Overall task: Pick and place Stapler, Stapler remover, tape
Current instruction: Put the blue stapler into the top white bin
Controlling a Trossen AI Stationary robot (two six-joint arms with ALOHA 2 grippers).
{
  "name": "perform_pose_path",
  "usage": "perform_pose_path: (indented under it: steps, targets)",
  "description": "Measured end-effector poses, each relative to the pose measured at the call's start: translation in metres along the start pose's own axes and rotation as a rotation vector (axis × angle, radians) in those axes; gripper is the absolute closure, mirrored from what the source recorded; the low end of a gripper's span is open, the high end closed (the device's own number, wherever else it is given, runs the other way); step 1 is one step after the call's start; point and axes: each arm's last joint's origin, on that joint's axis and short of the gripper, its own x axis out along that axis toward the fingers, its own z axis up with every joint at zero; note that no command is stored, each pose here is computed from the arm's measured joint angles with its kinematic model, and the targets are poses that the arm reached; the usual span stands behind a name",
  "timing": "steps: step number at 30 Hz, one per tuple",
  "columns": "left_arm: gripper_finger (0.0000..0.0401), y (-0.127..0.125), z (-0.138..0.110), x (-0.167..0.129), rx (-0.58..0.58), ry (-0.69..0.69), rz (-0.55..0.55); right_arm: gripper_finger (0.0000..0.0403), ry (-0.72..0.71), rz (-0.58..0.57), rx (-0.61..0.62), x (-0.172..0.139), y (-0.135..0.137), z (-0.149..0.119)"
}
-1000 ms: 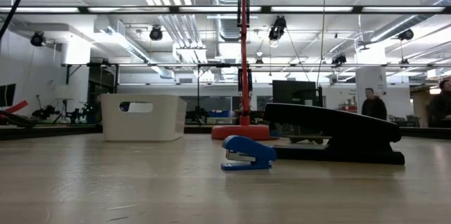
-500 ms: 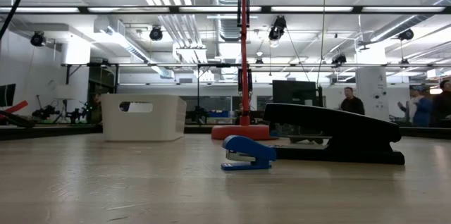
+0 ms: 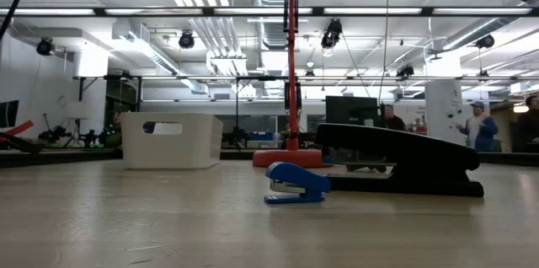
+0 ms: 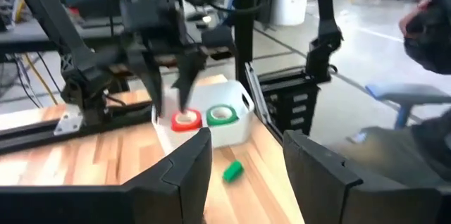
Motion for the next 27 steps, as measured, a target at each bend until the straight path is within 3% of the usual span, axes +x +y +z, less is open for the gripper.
perform_pose_path:
  steps: [5,10,17,27]
  targets:
    - [0.0222,-0.002,-0.006,-0.004,-0.031,0.101,0.012,0.028,-0.241,-0.065,-0.147,0.001,0.004,0.011]
    - [0.0222,-0.001,-0.014,0.0,-0.062,0.144,0.052,0.0286,-0.379,-0.12,-0.21,0.0,0.008,0.02]
    - [0.0222,0.0,-0.016,0.0,-0.058,0.154,0.073,0.0296,-0.467,-0.186,-0.209,0.0,0.007,0.025]
    - [0.0222,0.003,-0.016,-0.001,-0.034,0.151,0.192,0.0312,-0.491,-0.242,-0.179,0.008,0.001,0.028]
